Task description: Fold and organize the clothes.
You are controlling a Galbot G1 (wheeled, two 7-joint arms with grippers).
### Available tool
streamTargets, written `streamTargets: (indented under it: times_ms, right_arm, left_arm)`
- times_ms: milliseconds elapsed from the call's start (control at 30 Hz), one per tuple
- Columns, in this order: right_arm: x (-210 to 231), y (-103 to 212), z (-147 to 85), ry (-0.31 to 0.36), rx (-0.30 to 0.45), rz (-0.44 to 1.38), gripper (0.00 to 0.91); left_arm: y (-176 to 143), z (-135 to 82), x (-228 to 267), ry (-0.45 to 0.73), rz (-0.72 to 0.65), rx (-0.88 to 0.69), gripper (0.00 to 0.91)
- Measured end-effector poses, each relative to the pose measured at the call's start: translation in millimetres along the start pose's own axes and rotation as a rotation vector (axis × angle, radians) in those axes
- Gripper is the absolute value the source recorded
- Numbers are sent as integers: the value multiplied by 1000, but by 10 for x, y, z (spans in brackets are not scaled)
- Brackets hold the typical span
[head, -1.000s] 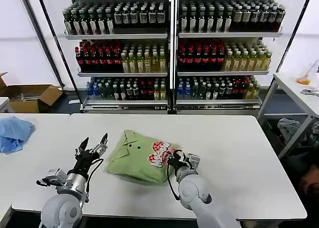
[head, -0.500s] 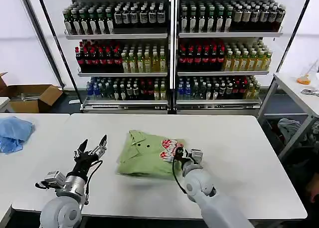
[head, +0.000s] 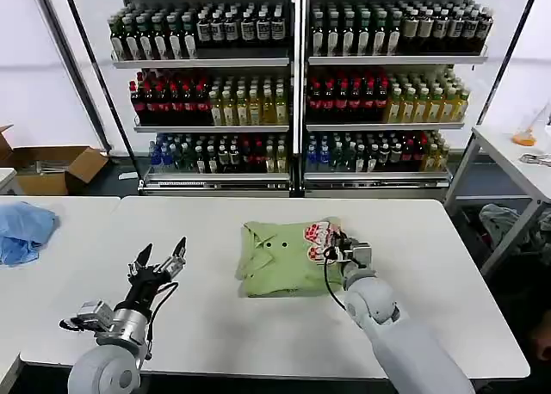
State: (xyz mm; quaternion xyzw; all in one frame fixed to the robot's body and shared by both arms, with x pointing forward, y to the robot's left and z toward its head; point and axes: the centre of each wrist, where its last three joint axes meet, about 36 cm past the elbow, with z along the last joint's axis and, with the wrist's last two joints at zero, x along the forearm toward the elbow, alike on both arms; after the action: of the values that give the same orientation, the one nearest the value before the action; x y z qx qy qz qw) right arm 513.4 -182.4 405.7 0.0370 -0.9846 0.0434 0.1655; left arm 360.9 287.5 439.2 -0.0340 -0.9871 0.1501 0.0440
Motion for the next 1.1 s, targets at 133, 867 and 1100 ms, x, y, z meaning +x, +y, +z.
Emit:
streamTargets:
  times_ms: [133,867,1100]
  right_arm:
    - [77,-100,15,-94,59,23,907]
    - [1475,-566,444,-329,22,75,907]
    - [1734,-621,517,-320,30,102,907]
  left_arm:
    - [-16,-11,23,1,7,-23,907]
    - [10,-18,6,12,21,-106,907]
    - [-43,18,41,16,31,-111,907]
